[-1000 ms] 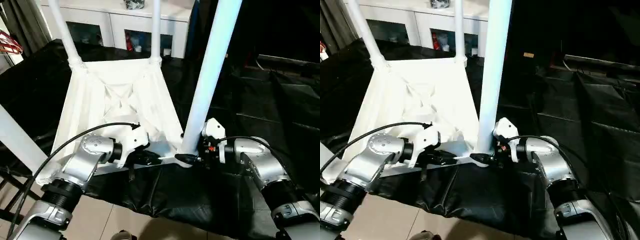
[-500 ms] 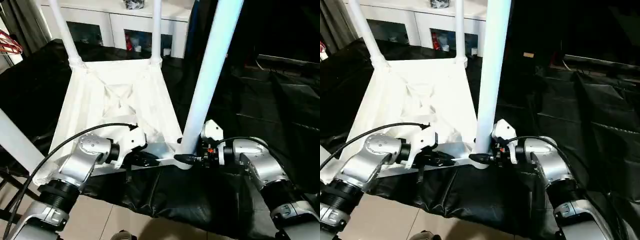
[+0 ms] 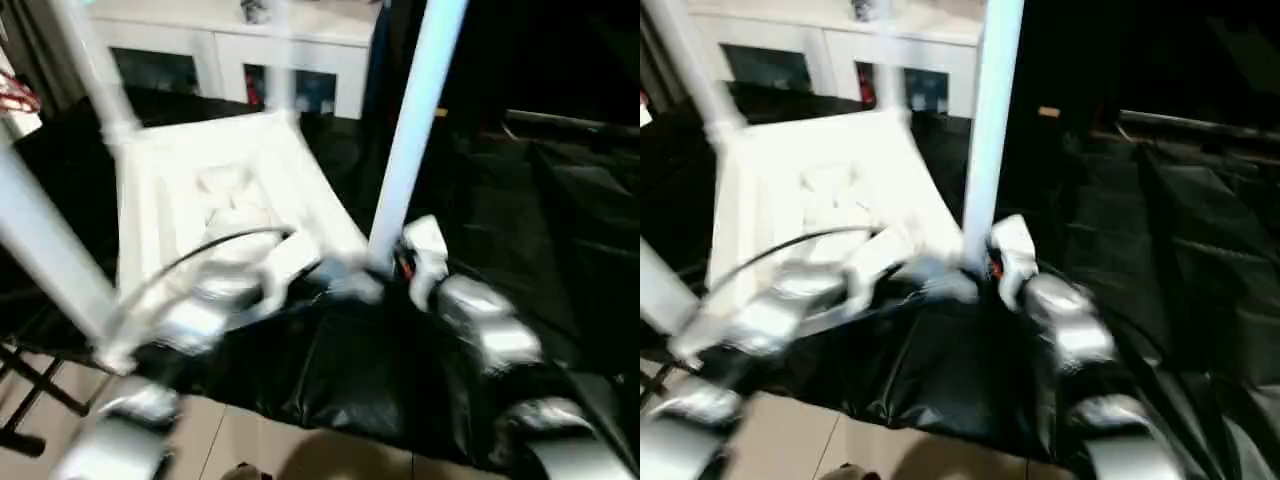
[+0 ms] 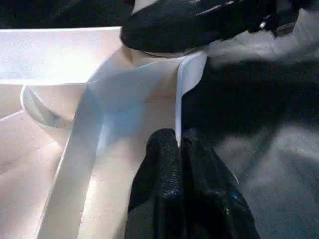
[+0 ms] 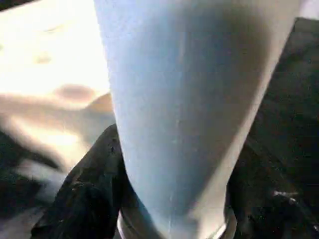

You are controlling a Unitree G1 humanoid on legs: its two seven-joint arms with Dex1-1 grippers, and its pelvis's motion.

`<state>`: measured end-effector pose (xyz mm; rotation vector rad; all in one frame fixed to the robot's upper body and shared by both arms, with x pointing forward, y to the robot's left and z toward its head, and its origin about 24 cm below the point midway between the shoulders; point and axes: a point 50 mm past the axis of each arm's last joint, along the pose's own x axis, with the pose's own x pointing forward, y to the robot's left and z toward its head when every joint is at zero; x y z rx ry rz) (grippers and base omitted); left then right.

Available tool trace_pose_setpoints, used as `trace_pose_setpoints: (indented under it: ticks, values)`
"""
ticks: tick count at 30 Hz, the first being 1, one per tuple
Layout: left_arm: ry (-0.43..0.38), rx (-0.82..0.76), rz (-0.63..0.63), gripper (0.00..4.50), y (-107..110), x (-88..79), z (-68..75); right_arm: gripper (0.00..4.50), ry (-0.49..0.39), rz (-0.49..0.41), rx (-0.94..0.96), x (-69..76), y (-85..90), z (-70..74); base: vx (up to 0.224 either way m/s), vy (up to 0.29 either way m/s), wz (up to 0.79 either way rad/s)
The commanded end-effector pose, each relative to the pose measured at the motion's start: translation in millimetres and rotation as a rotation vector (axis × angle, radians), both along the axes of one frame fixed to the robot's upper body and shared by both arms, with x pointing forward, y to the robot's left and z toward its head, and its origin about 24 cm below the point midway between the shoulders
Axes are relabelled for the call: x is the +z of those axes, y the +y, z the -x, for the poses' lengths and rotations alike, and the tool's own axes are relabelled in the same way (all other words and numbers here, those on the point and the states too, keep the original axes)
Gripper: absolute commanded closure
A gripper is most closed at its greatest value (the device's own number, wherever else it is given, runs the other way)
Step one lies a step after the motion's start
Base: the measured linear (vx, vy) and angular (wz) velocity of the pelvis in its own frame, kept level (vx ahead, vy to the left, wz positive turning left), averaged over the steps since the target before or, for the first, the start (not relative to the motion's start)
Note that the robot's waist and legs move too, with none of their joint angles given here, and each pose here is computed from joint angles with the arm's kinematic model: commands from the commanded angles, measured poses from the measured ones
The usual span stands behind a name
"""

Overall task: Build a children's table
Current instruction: Rotate leg to tighten

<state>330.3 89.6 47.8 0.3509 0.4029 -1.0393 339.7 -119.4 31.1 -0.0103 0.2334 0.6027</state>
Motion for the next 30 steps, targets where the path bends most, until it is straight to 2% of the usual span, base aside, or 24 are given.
trace_pose_setpoints:
  ticks: [1,2,4,6,7,12,15,17,22,30]
  values:
    - [-0.078,0.058,0.044,4.50,-21,14.8,-10.0,2.02,0.058,-0.007,-0.006,-7.7,32.5,1.6,0.000,0.000,0.00]
    - [-0.089,0.060,0.049,4.50,-31,16.0,-10.9,2.02,0.071,-0.005,-0.043,-8.1,40.3,-0.3,0.000,0.000,0.00]
    - [-0.091,0.060,0.049,4.50,-33,16.1,-11.2,2.02,0.073,-0.004,-0.050,-8.1,42.1,-0.7,0.000,0.000,0.00]
    - [-0.113,0.012,0.053,4.50,-37,18.2,-9.5,2.02,0.035,-0.012,-0.020,-3.5,44.7,-1.5,0.000,0.000,0.00]
    - [-0.116,-0.004,0.058,4.50,-37,18.8,-8.7,1.47,0.034,-0.039,-0.001,-1.9,44.6,-1.2,0.000,0.000,0.00]
    - [-0.114,-0.057,0.068,4.50,-28,19.2,-5.1,1.05,0.019,-0.074,0.017,3.6,33.0,-3.3,0.000,0.000,0.00]
    - [-0.111,-0.092,0.071,4.50,-20,18.2,-1.8,0.81,-0.010,-0.051,0.061,8.0,24.8,-3.9,0.000,0.000,0.00]
    - [-0.105,-0.114,0.069,4.50,-13,17.2,0.8,0.61,-0.033,-0.002,0.113,11.0,16.3,-3.4,0.000,0.000,0.00]
    - [-0.070,-0.230,0.071,4.50,6,16.1,12.3,0.61,-0.058,0.095,0.358,17.5,-1.9,7.8,0.000,0.000,0.00]
    - [-0.027,-0.328,0.062,4.50,25,17.2,22.9,0.61,-0.010,0.111,0.593,24.1,-16.3,22.1,0.000,0.000,0.00]
